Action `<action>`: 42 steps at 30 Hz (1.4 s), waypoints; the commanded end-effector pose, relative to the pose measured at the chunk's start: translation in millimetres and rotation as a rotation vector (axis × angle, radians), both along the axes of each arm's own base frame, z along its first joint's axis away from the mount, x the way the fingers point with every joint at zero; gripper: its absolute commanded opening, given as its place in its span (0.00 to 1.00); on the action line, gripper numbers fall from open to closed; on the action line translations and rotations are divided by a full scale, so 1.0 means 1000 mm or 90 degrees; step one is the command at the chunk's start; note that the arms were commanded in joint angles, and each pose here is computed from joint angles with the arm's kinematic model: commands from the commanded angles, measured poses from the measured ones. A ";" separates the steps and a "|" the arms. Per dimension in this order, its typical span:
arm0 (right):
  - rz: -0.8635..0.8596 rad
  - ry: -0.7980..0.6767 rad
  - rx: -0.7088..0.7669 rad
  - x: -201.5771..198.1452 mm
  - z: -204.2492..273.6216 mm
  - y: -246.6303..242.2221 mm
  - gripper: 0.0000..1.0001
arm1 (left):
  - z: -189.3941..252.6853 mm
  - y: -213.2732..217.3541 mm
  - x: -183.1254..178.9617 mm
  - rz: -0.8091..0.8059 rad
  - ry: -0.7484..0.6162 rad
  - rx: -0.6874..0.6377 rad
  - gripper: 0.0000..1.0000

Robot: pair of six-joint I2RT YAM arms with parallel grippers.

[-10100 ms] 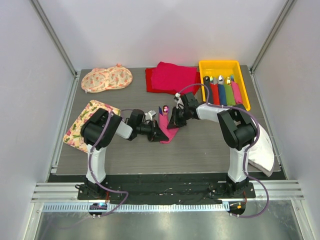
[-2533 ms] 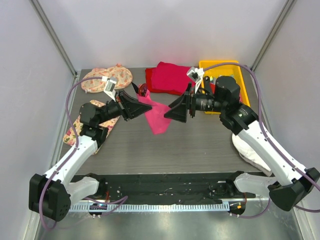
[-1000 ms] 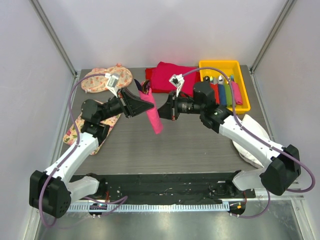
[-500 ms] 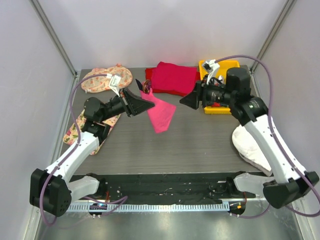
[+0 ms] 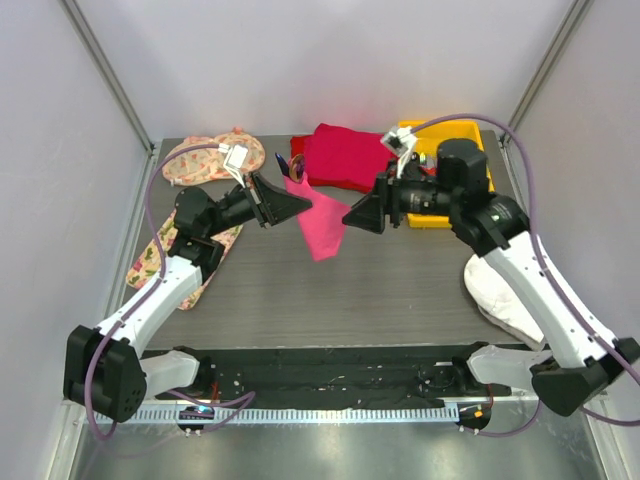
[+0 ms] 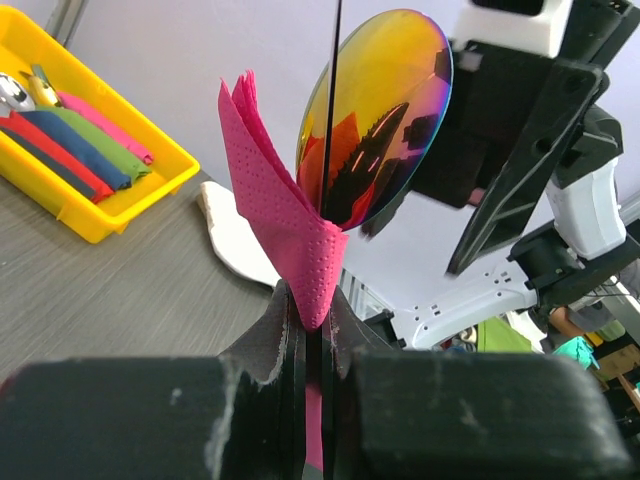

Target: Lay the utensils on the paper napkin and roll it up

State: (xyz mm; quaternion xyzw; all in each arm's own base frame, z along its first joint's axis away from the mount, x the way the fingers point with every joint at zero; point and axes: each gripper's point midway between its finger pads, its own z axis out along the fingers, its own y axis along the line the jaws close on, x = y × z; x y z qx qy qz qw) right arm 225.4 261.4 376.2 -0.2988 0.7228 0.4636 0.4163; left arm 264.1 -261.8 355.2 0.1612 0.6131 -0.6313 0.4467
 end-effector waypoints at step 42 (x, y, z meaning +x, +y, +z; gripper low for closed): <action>0.073 0.000 0.032 0.015 -0.034 0.080 0.68 | 0.052 0.002 -0.022 -0.019 -0.081 -0.043 0.00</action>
